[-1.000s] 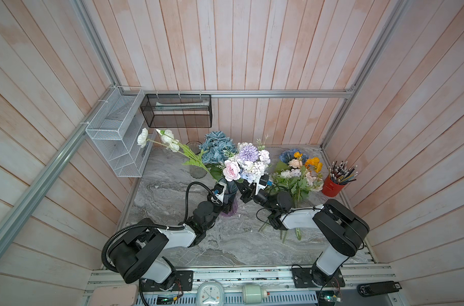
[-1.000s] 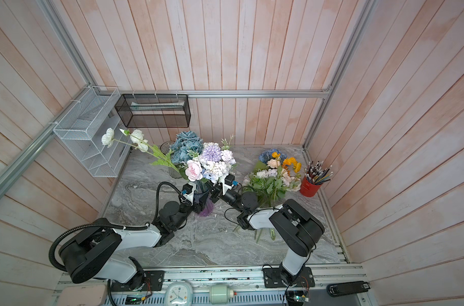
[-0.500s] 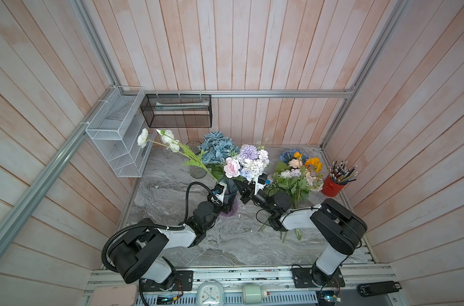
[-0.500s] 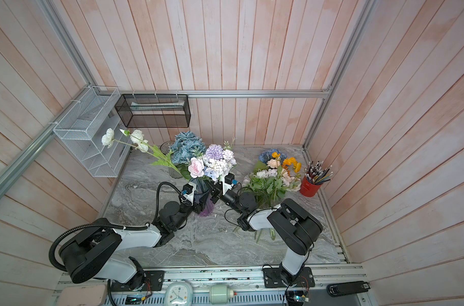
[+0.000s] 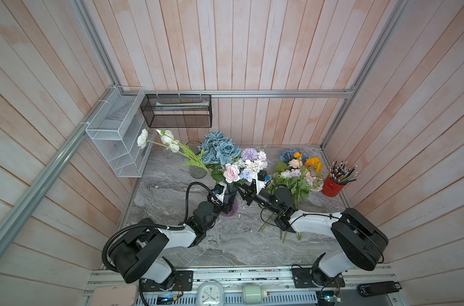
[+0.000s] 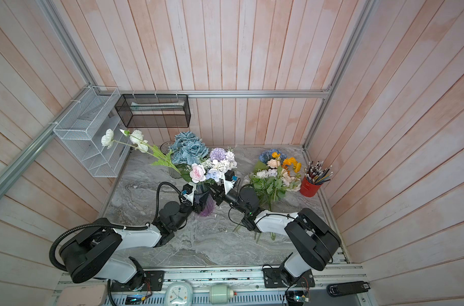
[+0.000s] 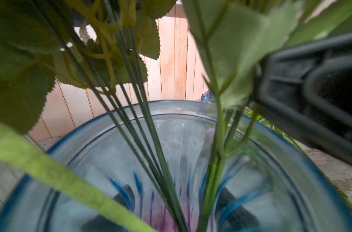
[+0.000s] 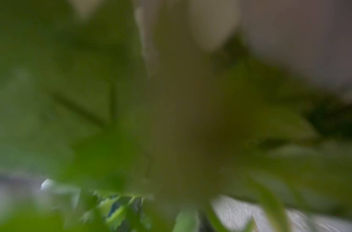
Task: Arrange flowers in a vase
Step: Place the flowers into the vase.
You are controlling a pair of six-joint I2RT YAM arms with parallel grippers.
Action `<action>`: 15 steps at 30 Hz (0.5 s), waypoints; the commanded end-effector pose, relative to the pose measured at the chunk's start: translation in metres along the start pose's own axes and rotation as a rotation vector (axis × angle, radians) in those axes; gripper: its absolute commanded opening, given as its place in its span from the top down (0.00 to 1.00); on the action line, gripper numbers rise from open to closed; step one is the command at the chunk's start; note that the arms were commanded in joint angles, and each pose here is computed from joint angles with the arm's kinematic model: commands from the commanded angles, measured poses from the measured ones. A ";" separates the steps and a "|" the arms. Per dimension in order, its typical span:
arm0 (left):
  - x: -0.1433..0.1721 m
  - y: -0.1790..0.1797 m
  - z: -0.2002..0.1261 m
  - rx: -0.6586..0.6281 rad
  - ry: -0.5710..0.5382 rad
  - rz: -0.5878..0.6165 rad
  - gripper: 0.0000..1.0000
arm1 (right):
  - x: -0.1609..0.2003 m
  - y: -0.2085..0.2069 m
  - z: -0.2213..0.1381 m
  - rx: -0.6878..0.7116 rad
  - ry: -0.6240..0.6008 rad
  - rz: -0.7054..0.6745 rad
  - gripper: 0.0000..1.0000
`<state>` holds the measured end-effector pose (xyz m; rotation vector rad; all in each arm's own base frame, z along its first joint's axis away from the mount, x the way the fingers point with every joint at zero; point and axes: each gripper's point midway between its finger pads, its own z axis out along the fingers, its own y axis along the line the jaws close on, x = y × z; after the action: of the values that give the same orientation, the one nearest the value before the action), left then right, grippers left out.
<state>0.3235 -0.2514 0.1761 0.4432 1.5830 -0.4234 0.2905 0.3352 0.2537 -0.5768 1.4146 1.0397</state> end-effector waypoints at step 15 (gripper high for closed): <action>0.044 0.002 -0.003 -0.013 0.153 0.013 1.00 | 0.049 0.000 -0.055 0.060 0.375 0.060 0.55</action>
<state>0.3235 -0.2513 0.1760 0.4428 1.5835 -0.4227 0.2642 0.3108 0.2347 -0.6708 1.6387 1.0067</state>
